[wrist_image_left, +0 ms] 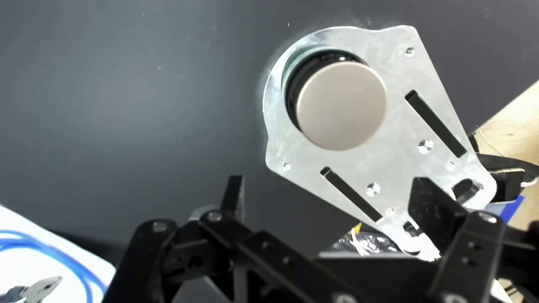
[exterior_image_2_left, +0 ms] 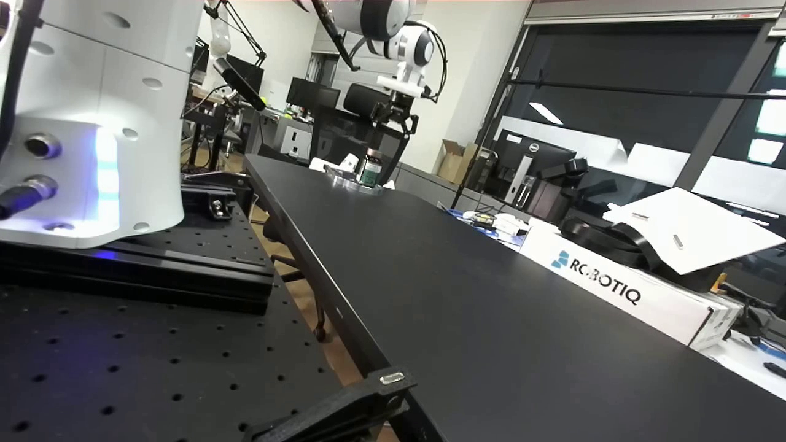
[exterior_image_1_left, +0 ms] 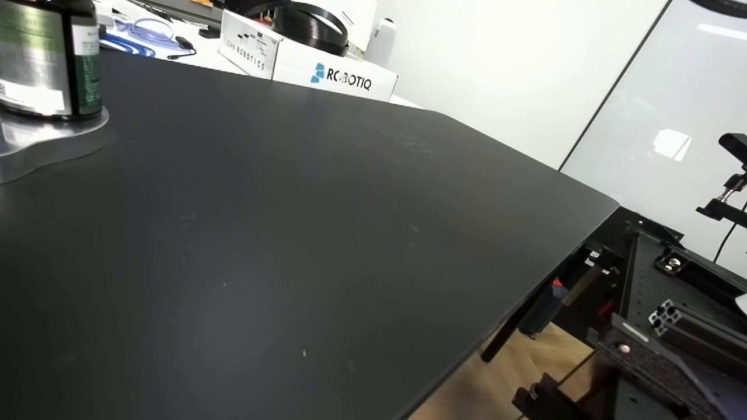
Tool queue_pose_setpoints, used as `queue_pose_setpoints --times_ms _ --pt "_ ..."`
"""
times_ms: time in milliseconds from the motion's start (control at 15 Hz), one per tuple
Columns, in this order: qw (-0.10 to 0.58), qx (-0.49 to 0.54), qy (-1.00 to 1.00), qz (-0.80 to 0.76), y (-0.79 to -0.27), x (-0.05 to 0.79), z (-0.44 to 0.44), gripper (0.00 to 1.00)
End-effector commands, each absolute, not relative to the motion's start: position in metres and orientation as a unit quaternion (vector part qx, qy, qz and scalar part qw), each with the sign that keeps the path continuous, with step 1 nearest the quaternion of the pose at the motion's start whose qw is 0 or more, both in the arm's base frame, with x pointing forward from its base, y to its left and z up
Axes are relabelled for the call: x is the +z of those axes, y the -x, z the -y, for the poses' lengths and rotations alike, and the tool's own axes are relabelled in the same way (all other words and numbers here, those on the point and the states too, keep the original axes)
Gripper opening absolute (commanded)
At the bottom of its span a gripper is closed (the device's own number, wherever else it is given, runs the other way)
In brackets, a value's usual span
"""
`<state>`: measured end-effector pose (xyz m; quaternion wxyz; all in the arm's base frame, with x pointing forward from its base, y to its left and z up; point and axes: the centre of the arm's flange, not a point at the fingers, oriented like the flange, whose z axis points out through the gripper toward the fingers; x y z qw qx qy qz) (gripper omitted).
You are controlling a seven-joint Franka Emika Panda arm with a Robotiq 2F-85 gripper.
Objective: Put the bottle on the silver thing
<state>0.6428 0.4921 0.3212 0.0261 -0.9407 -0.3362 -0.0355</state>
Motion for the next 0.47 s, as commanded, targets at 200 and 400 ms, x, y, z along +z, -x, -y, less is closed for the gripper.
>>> queue_pose_setpoints --times_ms 200,400 --pt "0.032 -0.076 0.938 0.337 -0.641 0.397 -0.488 1.00" --pt "0.030 -0.076 0.937 0.340 -0.638 0.414 -0.485 1.00"
